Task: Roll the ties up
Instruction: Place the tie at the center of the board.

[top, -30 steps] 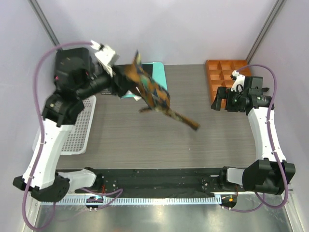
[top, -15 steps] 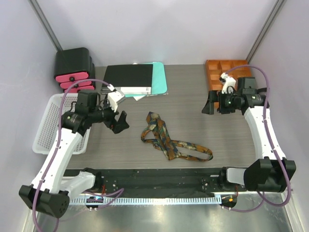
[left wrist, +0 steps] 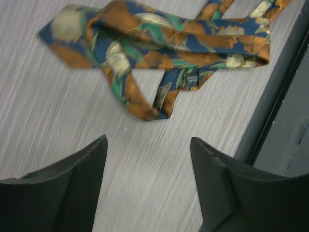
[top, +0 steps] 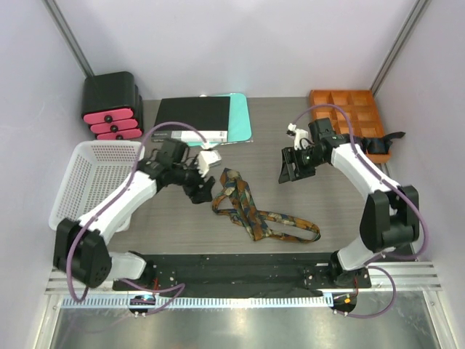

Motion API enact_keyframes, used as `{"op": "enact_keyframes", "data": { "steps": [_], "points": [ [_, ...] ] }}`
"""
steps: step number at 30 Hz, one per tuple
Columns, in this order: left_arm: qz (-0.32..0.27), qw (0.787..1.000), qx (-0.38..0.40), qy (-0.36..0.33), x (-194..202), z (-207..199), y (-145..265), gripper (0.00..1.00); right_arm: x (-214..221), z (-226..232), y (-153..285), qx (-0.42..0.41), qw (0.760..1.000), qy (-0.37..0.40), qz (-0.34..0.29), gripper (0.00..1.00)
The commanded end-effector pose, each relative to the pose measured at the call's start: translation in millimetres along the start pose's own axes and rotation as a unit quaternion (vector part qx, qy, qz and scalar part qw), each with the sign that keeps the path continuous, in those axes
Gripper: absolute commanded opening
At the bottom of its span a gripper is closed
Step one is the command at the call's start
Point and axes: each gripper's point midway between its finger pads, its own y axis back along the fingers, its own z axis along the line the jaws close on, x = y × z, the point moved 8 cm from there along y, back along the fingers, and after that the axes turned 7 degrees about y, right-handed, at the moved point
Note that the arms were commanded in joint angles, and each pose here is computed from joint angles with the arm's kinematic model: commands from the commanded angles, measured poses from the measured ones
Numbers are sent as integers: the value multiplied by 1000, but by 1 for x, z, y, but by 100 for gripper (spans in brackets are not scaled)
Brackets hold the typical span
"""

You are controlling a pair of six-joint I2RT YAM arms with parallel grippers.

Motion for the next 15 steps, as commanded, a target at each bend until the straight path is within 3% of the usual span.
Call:
{"op": "enact_keyframes", "data": {
  "steps": [1, 6, 9, 15],
  "points": [
    [-28, 992, -19, -124, -60, 12, -38, 74, 10, -12, -14, 19, 999, -12, 41, 61],
    [41, 993, 1, -108, -76, 25, -99, 81, 29, -18, -21, 31, 996, -16, 83, 57],
    [51, 994, -6, -98, -84, 27, -118, 81, 41, -21, -24, 36, 994, -16, 104, 57],
    [91, 994, -16, -61, -74, 38, -154, 75, 58, -20, -35, 28, 990, -18, 138, 53]
  ]
}}
